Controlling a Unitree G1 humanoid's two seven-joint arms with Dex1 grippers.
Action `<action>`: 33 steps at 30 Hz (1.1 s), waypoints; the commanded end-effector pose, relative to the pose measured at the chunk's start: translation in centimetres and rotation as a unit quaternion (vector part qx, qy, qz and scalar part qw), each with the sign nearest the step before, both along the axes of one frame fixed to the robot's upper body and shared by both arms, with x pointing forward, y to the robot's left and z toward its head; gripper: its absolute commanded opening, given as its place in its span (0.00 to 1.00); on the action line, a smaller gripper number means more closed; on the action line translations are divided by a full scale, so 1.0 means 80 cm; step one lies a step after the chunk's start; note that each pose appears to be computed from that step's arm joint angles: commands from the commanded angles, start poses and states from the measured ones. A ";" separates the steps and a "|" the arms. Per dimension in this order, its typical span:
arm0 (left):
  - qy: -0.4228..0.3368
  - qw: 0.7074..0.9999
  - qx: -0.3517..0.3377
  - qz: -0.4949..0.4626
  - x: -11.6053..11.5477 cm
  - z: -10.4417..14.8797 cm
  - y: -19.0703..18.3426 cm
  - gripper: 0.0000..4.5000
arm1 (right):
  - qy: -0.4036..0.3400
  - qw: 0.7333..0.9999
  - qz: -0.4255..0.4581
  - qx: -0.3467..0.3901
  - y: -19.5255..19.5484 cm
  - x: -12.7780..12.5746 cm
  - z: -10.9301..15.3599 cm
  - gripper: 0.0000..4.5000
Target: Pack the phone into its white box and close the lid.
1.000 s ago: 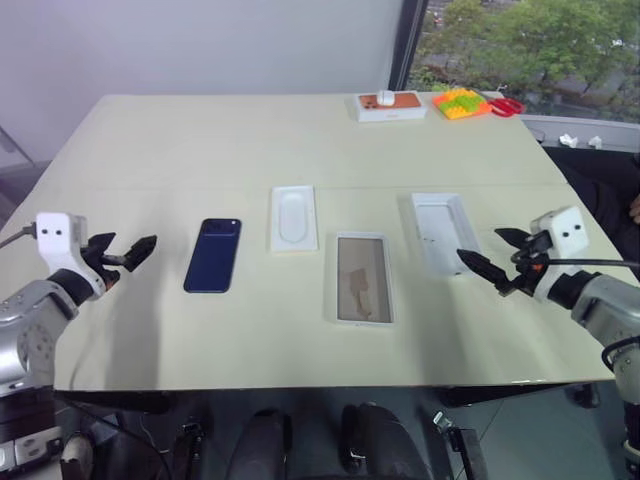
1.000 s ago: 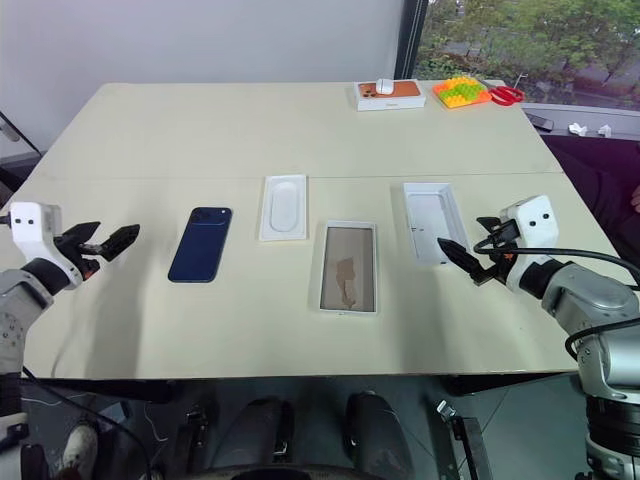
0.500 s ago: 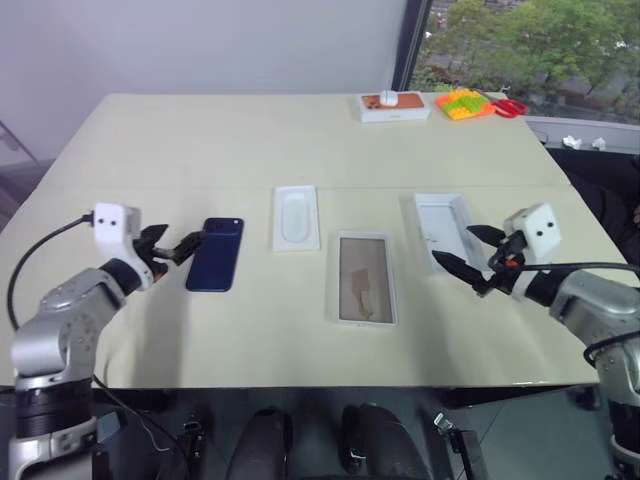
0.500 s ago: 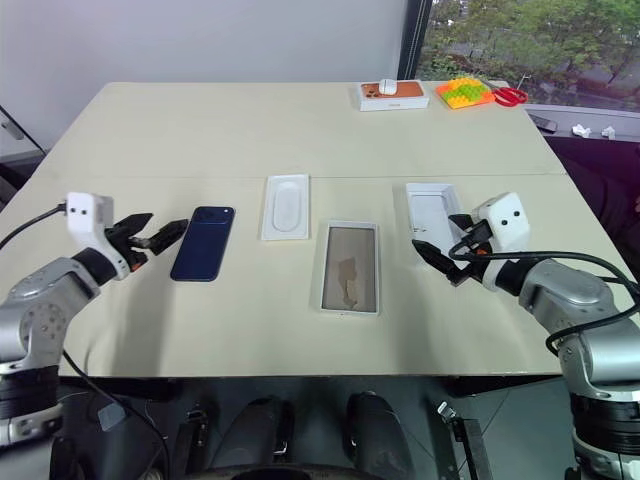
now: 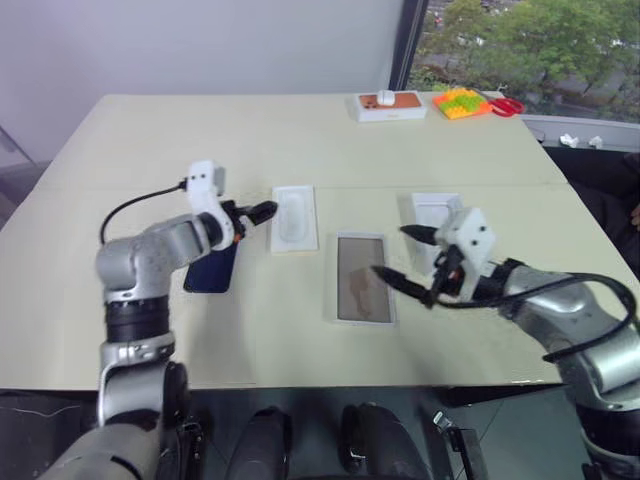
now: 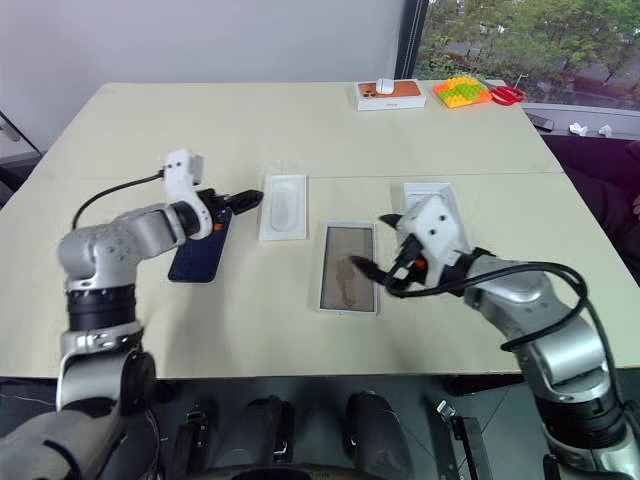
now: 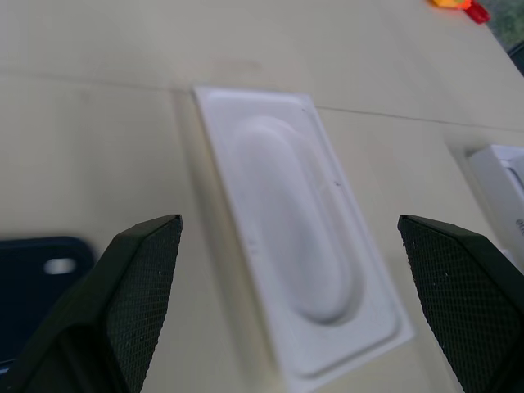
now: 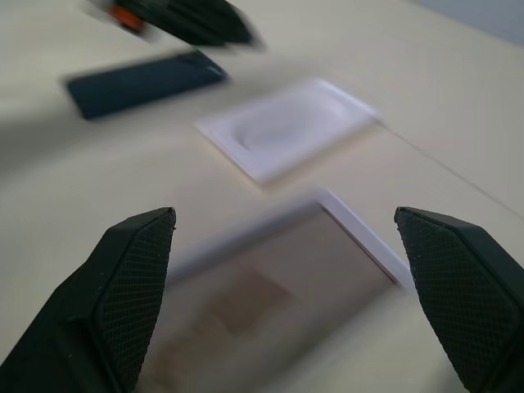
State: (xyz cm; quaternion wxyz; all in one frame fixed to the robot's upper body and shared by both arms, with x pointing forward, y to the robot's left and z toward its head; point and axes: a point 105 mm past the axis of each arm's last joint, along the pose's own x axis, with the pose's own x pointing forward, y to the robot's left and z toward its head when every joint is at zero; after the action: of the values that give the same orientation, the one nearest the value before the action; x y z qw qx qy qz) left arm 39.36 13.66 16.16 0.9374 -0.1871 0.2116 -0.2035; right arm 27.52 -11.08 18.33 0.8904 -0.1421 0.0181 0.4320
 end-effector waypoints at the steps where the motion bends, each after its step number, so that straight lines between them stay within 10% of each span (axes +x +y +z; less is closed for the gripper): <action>1: 0.042 0.998 -0.034 0.006 0.006 0.004 -0.003 0.99 | -0.016 1.000 0.004 0.014 0.012 -0.006 0.010 0.99; 21: 0.176 0.984 -0.008 -0.026 0.003 -0.024 -0.045 0.99 | 0.004 0.998 -0.011 0.054 0.010 -0.012 0.011 0.99; 30: 0.163 0.986 -0.035 0.012 0.011 -0.021 -0.029 0.05 | 0.010 0.999 -0.021 0.047 0.006 -0.010 0.006 1.00; 33: 0.142 0.988 -0.059 -0.003 0.008 -0.010 -0.029 0.02 | 0.011 0.998 -0.024 0.048 0.005 -0.010 0.006 1.00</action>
State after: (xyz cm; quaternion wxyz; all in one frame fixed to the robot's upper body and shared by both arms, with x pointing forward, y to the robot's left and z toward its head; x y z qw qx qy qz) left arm 39.92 11.14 14.24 0.8797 -0.2608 0.3557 -0.1777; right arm 27.12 -10.69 17.72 0.9065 -0.0865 0.0321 0.4121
